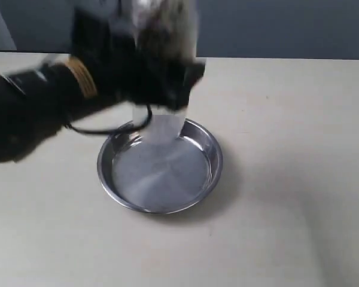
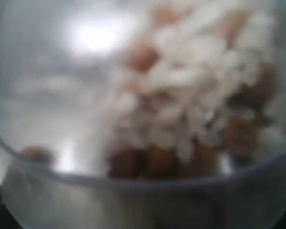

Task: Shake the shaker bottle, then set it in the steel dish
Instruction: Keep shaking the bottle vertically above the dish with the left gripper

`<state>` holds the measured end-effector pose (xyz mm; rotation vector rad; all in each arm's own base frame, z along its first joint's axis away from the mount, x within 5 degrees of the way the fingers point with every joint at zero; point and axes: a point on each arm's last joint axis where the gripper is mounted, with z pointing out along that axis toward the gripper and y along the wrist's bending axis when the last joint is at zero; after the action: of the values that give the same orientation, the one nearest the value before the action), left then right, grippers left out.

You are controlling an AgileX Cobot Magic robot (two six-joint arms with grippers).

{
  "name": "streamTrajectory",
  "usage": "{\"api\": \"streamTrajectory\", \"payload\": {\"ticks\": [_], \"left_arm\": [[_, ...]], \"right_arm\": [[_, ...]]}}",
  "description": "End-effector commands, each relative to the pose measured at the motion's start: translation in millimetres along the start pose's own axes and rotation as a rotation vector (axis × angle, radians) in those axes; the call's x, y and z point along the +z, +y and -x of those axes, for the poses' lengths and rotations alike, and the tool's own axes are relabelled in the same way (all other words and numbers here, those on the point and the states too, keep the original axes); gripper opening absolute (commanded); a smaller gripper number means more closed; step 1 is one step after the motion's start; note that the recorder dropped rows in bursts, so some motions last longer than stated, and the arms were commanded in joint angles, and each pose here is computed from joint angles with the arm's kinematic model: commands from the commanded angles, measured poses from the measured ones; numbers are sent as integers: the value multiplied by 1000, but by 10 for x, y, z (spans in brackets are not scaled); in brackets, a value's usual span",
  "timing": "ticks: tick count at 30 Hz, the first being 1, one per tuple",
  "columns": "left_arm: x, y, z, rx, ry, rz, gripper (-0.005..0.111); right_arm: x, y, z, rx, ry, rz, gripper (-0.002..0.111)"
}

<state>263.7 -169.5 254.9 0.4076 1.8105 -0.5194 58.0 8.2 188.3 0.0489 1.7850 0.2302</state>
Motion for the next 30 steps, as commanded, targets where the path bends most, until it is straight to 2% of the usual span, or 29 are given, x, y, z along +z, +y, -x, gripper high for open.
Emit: {"api": "streamTrajectory", "payload": {"ticks": [1, 3, 4, 5, 6, 7, 8, 10, 12, 13, 14, 16, 18, 20, 21, 23, 25, 27, 29, 30], "left_arm": [[-94, -98, 227, -36, -169, -81, 0], [-316, -227, 690, 57, -385, -165, 0], [-391, -249, 832, 84, -430, -165, 0], [-440, -238, 933, 91, -436, -140, 0], [-426, -205, 925, 83, -393, -107, 0], [-375, -170, 850, 71, -327, -83, 0], [-271, -121, 663, 64, -211, -54, 0], [-41, -29, 149, 36, -9, -19, 0], [91, 38, -184, -44, 64, 11, 0], [100, 30, -203, -52, 48, 3, 0], [76, -5, -133, -51, -3, -20, 0], [-19, -85, 181, -16, -163, -76, 0], [-229, -183, 656, 30, -350, -126, 0], [-421, -242, 965, 81, -428, -138, 0], [-451, -241, 996, 91, -418, -128, 0], [-344, -174, 817, 92, -287, -78, 0], [-152, -48, 391, 73, -107, -33, 0], [22, 105, -99, -33, 21, 21, 0], [70, 159, -291, -172, 48, 51, 0], [58, 109, -255, -203, 29, 18, 0]], "right_arm": [[4, 2, 7, -5, -8, 4, -1], [4, 2, 7, -5, -8, 4, -1], [4, 2, 7, -5, -8, 4, -1], [4, 2, 5, -5, -6, 3, -1], [4, 2, 5, -5, -6, 3, -1], [4, 2, 5, -5, -6, 3, -1], [4, 2, 5, -5, -6, 3, -1], [4, 2, 5, -5, -6, 3, -1], [4, 2, 5, -5, -6, 3, -1], [4, 2, 5, -5, -6, 3, -1], [4, 2, 5, -5, -6, 3, -1], [4, 2, 5, -5, -6, 3, -1], [4, 2, 5, -5, -6, 3, -1], [4, 2, 5, -5, -6, 3, -1], [4, 2, 5, -5, -6, 3, -1], [4, 2, 5, -5, -6, 3, -1], [4, 2, 5, -5, -6, 3, -1], [4, 2, 5, -5, -6, 3, -1], [4, 2, 5, -5, -6, 3, -1], [4, 2, 5, -5, -6, 3, -1]]}}
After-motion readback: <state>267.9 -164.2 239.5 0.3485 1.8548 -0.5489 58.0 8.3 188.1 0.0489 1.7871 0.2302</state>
